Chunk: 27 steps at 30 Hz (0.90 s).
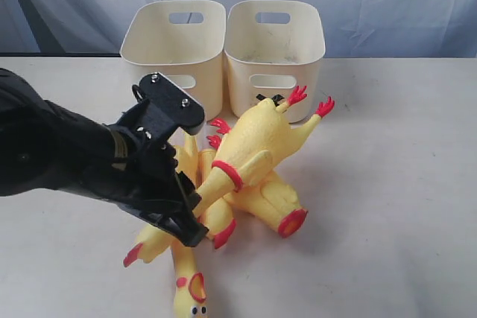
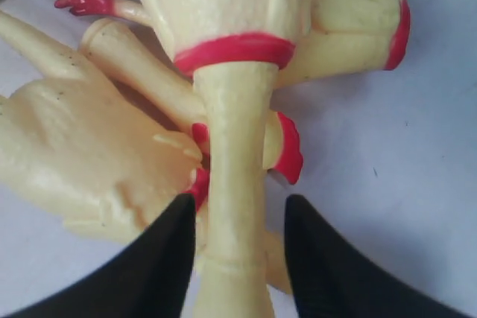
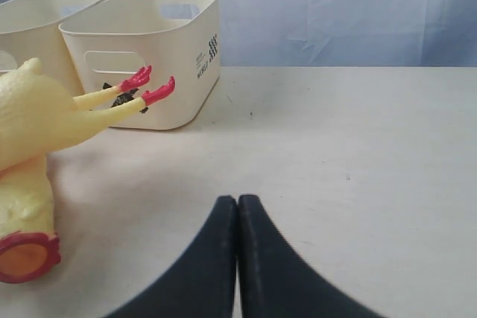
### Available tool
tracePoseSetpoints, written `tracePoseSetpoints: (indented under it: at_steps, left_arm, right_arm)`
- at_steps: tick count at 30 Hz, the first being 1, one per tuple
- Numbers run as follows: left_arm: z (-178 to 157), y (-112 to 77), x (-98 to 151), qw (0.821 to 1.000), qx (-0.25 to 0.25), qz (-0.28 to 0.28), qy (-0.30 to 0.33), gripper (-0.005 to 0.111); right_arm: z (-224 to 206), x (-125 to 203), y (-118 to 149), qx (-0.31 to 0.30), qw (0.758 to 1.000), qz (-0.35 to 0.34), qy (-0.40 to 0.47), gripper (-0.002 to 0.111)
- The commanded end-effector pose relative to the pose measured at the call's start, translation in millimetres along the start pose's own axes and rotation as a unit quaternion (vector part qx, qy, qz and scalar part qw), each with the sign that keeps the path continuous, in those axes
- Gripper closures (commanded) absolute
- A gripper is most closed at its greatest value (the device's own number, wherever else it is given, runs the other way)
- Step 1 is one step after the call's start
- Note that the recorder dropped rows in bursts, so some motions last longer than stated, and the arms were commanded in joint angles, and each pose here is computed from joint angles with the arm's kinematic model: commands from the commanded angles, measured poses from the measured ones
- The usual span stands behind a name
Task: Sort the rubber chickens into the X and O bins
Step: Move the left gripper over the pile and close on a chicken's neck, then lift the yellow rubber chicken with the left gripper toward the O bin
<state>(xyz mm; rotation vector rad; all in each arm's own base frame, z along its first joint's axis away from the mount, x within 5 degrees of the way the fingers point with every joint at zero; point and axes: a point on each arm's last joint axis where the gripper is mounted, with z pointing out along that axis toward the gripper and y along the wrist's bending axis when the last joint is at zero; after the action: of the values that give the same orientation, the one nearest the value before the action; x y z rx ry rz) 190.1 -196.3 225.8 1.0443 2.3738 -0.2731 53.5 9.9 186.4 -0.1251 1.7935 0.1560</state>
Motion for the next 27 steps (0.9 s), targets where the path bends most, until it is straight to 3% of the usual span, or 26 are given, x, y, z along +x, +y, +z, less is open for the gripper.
tracePoseSetpoints:
  at_steps: [1,27]
  left_arm:
    - [6,-1.5,-6,1.0,0.001,-0.001,-0.001,0.057]
    - [49,-0.4,3,0.998,-0.007,0.029,0.056,0.057]
  right_arm:
    - [0,1,0,0.001,1.0,-0.001,-0.004,0.108]
    - [0,1,0,0.001,1.0,-0.001,-0.004,0.108]
